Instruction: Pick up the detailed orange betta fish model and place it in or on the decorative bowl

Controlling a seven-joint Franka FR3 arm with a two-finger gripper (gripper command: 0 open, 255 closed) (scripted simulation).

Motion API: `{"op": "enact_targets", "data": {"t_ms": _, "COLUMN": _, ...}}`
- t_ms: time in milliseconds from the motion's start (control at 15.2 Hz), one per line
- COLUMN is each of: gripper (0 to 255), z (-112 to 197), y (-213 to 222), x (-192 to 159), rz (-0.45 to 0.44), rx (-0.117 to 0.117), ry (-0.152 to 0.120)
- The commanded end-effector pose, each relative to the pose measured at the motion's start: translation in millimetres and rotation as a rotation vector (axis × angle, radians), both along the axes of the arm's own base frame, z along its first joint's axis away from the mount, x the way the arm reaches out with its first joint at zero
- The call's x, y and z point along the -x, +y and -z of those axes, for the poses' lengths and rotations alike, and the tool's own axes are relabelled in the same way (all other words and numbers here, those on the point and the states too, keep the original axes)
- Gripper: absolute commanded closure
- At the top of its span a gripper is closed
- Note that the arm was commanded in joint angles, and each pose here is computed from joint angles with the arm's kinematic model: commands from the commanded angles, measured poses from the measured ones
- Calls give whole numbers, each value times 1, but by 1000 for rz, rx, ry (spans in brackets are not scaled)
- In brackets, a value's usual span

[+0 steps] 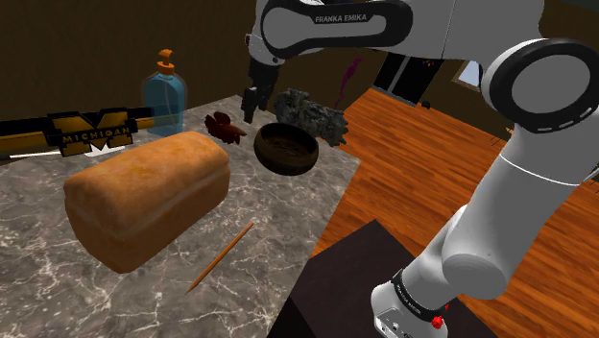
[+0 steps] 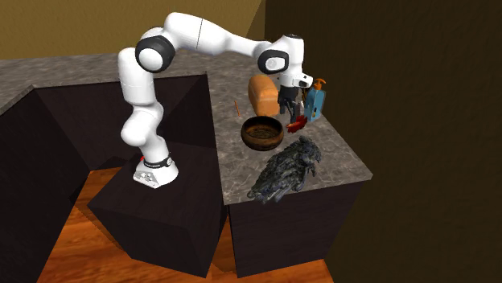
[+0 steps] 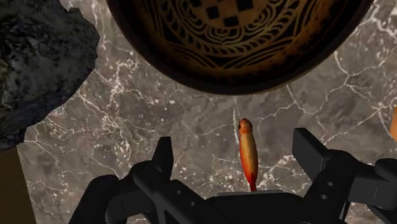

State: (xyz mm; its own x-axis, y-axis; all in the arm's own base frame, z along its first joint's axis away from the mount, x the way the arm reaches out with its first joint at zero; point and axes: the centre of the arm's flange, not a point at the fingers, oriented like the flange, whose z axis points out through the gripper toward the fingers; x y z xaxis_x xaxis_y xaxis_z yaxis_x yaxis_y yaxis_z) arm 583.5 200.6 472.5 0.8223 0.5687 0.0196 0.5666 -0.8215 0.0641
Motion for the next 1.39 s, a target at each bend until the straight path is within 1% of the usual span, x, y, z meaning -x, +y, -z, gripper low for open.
{"op": "enact_targets", "data": {"t_ms": 0, "gripper": 0, "z": 8, "y": 20, "x": -14, "rz": -43, "rx": -3, "ry": -3}}
{"op": "enact_targets", "data": {"t_ms": 198, "gripper": 0, "z": 21, "y": 51, "x": -34, "rz": -107, "rx": -6, "ry": -7}}
{"op": "enact_targets", "data": {"t_ms": 264, "gripper": 0, "z": 22, "y": 53, "x": -35, "rz": -113, "rx": -6, "ry": -7}}
{"op": "enact_targets", "data": {"t_ms": 726, "gripper": 0, "z": 62, "y": 52, "x": -38, "rz": -113, "rx": -6, "ry": -7}}
{"op": "enact_targets", "data": {"t_ms": 1254, "gripper": 0, "z": 62, "y": 52, "x": -38, "rz": -113, "rx": -6, "ry": -7}}
{"op": "enact_targets", "data": {"t_ms": 1320, "gripper": 255, "z": 62, "y": 52, "x": -38, "rz": -113, "rx": -6, "ry": -7}}
